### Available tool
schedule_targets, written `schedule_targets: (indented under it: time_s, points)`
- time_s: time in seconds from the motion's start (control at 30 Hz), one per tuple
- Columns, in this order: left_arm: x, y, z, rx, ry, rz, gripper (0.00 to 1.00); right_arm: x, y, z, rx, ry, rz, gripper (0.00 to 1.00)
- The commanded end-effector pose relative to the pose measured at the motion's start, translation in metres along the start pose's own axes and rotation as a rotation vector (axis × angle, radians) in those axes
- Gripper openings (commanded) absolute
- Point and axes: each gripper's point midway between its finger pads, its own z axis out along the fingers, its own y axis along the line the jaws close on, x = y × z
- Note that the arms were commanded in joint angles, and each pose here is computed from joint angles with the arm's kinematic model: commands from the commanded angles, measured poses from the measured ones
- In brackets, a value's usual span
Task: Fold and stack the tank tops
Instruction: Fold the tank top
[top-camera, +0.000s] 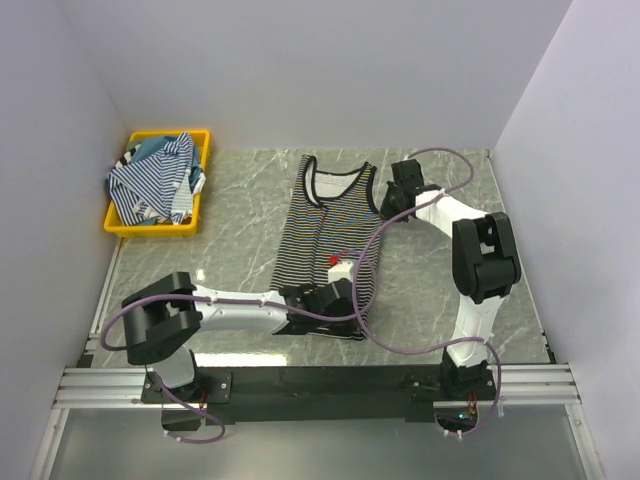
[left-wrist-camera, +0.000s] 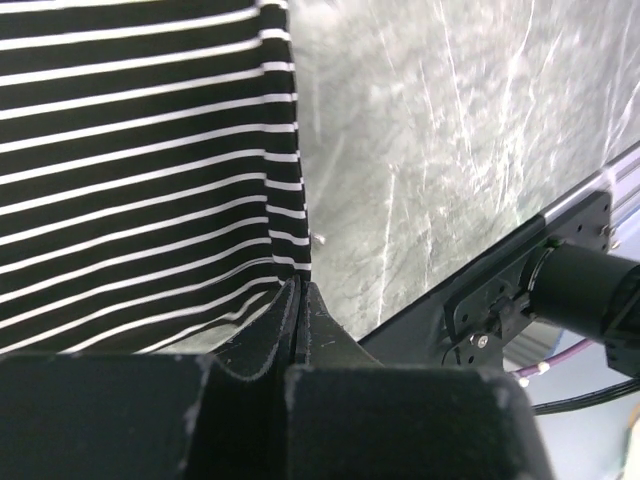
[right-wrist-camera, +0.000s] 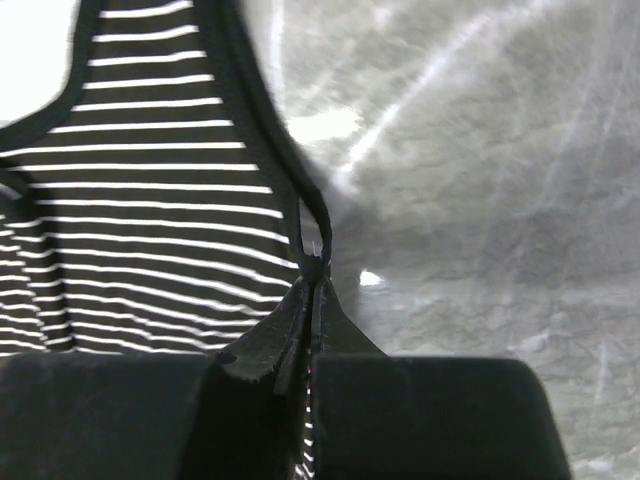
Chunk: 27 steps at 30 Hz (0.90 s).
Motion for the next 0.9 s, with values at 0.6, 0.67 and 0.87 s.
schedule_targets:
  time_s: [0.6, 0.67, 0.87]
  points:
    - [-0.027, 0.053, -0.052, -0.016, -0.128, -0.180, 0.01, -0.026, 0.097, -0.006, -0.035, -0.073, -0.099, 0.00]
    - [-0.024, 0.061, -0.055, -0.032, -0.127, -0.192, 0.01, -0.026, 0.105, -0.003, -0.039, -0.071, -0.105, 0.00]
    - [-0.018, 0.079, -0.062, -0.065, -0.128, -0.218, 0.00, -0.021, 0.130, 0.002, -0.057, -0.066, -0.122, 0.00]
